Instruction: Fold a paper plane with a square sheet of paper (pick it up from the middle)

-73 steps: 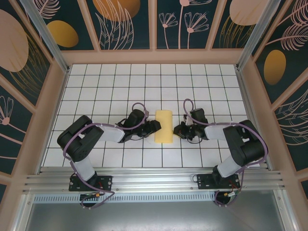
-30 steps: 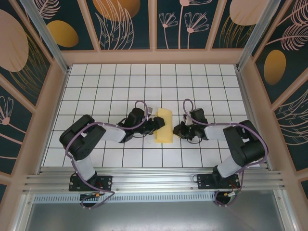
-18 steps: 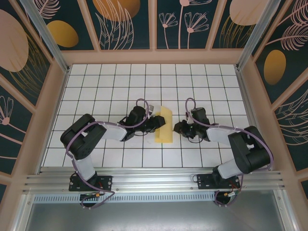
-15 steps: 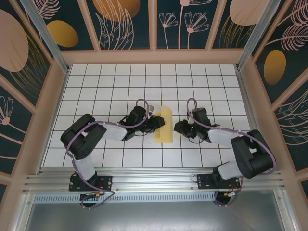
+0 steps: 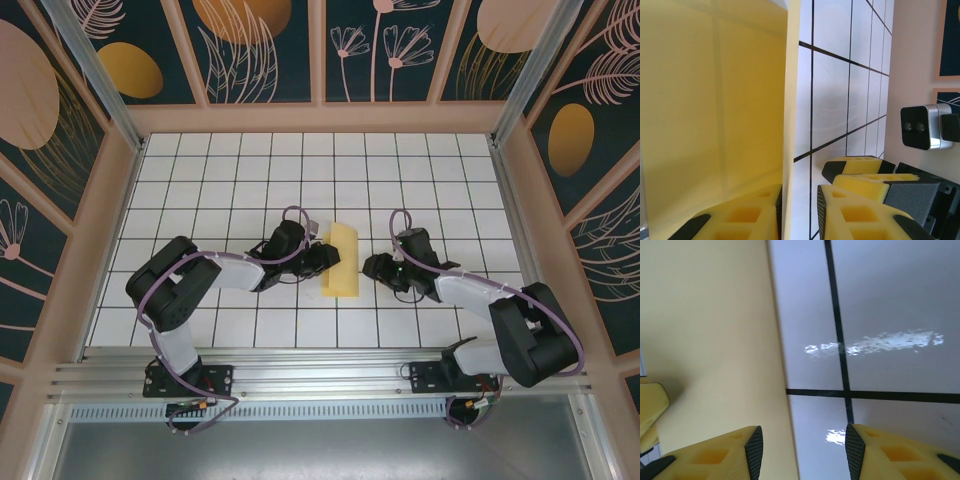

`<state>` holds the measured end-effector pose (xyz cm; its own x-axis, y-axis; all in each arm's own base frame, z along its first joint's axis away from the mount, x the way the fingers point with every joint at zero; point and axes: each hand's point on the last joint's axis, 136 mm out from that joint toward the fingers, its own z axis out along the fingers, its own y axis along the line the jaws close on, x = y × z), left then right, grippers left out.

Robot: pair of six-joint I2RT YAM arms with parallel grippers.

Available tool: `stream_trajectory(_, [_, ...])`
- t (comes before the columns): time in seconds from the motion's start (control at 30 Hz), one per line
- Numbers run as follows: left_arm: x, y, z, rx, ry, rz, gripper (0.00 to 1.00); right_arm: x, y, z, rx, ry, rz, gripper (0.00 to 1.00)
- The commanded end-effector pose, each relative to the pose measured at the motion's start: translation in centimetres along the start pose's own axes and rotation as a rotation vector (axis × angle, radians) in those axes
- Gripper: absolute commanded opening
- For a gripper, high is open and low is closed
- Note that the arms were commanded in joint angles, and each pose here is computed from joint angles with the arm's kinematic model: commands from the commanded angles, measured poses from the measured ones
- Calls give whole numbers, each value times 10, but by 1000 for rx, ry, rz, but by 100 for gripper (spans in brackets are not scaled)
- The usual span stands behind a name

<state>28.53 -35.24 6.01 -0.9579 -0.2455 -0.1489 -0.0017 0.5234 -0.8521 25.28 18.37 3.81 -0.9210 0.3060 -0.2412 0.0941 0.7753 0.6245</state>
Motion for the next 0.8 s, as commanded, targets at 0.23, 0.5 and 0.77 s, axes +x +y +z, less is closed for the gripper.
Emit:
stream_trajectory(0.23, [-1, 3, 1, -36, 4, 19, 20, -5, 25, -9, -16, -42, -14, 51])
stream_trajectory(0.5, [-8, 2, 5, -56, -12, 8, 23, 9, 53, -25, -74, -202, -278, 52])
stream_trajectory(0.77, [-10, 0, 9, -67, -1, 17, 25, 55, 80, -32, -161, -298, -627, 61])
